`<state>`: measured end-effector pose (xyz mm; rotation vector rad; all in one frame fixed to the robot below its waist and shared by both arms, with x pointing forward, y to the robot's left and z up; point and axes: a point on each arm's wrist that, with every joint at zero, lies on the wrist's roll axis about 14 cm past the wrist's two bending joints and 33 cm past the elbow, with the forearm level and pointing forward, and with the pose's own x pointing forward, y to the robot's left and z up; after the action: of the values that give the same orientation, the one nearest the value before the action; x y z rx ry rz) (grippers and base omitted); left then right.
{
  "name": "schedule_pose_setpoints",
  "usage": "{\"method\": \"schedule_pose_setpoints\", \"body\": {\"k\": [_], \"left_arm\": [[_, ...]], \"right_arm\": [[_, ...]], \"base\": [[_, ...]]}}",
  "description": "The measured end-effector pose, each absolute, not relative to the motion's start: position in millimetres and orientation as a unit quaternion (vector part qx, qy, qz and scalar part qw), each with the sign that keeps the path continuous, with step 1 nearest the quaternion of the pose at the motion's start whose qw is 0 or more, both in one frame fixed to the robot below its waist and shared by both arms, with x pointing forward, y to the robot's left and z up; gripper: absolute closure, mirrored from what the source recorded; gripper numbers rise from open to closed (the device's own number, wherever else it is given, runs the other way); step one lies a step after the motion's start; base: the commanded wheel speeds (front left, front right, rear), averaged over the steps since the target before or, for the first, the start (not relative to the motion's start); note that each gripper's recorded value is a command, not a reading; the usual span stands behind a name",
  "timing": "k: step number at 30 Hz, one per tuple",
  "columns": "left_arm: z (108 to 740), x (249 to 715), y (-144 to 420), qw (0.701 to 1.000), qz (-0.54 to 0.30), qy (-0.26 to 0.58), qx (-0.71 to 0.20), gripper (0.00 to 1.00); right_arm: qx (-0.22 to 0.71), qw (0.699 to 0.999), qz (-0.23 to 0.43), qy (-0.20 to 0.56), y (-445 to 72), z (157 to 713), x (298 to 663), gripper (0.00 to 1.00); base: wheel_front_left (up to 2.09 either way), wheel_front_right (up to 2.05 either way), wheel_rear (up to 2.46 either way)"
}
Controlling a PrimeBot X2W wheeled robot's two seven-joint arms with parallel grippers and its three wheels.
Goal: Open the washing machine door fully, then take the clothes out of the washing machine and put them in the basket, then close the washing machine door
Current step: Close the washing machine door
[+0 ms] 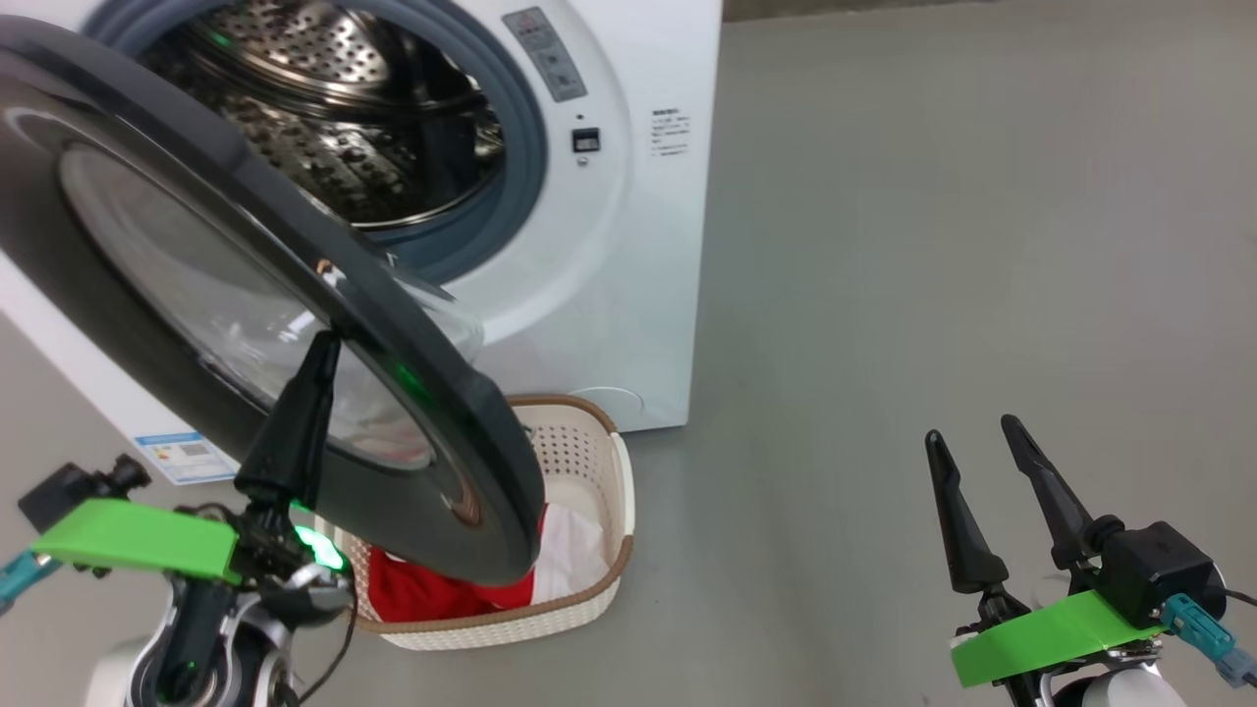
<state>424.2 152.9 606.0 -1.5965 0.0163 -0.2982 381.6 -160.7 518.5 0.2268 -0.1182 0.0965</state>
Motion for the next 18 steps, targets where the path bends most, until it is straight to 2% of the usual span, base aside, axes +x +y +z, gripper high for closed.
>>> {"method": "schedule_pose_setpoints", "body": {"k": [18], "left_arm": [[606, 491, 119, 0.677, -0.157, 0.015, -0.719, 1.00]], "right_arm": [[0.108, 0.993, 0.012, -0.041, -184, 504, 388, 0.00]], "base": [[0.00, 0.00, 0.00]]}}
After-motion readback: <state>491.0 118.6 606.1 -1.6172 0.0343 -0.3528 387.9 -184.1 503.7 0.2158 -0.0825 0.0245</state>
